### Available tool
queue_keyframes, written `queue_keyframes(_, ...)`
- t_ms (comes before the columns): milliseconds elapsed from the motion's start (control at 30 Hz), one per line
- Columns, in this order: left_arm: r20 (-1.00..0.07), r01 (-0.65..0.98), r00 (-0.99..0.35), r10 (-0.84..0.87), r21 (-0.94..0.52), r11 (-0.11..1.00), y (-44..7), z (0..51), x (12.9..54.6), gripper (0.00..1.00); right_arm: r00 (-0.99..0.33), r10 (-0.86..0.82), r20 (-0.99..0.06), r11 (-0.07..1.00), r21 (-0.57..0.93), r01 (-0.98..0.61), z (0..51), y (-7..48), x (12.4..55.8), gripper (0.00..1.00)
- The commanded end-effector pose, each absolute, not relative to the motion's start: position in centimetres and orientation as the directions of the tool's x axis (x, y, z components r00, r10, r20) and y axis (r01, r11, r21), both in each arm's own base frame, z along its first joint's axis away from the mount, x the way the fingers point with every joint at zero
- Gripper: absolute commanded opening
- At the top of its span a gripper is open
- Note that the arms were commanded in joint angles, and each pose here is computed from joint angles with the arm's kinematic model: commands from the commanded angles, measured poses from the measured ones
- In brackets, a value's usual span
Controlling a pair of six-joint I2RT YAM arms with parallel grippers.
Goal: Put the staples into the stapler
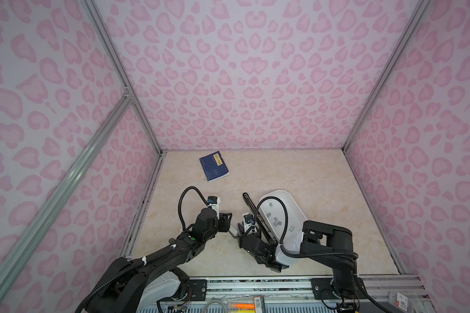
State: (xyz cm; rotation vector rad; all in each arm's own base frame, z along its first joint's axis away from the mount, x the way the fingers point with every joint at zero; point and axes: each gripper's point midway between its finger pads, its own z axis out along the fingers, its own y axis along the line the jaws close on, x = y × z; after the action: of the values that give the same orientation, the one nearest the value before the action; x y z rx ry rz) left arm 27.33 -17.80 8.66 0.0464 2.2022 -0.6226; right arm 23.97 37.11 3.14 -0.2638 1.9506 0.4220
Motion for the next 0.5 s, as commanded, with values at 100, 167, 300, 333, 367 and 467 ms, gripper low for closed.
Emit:
queue_keyframes(100, -0.744, 0.25, -0.643, -0.182, -0.429, 0.868, -18.1, 9.2, 27.7, 0.44, -0.52, -0.184, -0.835, 0.926, 0.03, -0.376, -3.4, 33.4, 22.2, 0.22)
queue_keyframes(167, -0.743, 0.251, -0.644, -0.182, -0.431, 0.867, -18.2, 9.2, 27.6, 0.44, -0.538, -0.162, -0.827, 0.926, 0.061, -0.372, -3.7, 33.2, 22.4, 0.22)
queue_keyframes(300, -0.745, 0.256, -0.644, -0.177, -0.427, 0.867, -18.2, 9.3, 27.7, 0.44, -0.552, -0.119, -0.825, 0.918, 0.12, -0.377, -2.4, 33.6, 22.9, 0.23)
queue_keyframes(333, -0.745, 0.257, -0.643, -0.177, -0.428, 0.867, -18.2, 9.4, 27.7, 0.44, -0.552, -0.114, -0.826, 0.917, 0.125, -0.378, -1.7, 33.8, 23.2, 0.24)
queue_keyframes(367, -0.744, 0.258, -0.644, -0.177, -0.429, 0.866, -18.3, 9.4, 27.6, 0.44, -0.55, -0.107, -0.828, 0.915, 0.134, -0.381, -0.9, 34.1, 23.6, 0.25)
queue_keyframes(467, -0.747, 0.263, -0.641, -0.174, -0.428, 0.865, -18.3, 9.7, 27.6, 0.44, -0.564, -0.081, -0.822, 0.906, 0.175, -0.385, 1.1, 34.8, 24.6, 0.29)
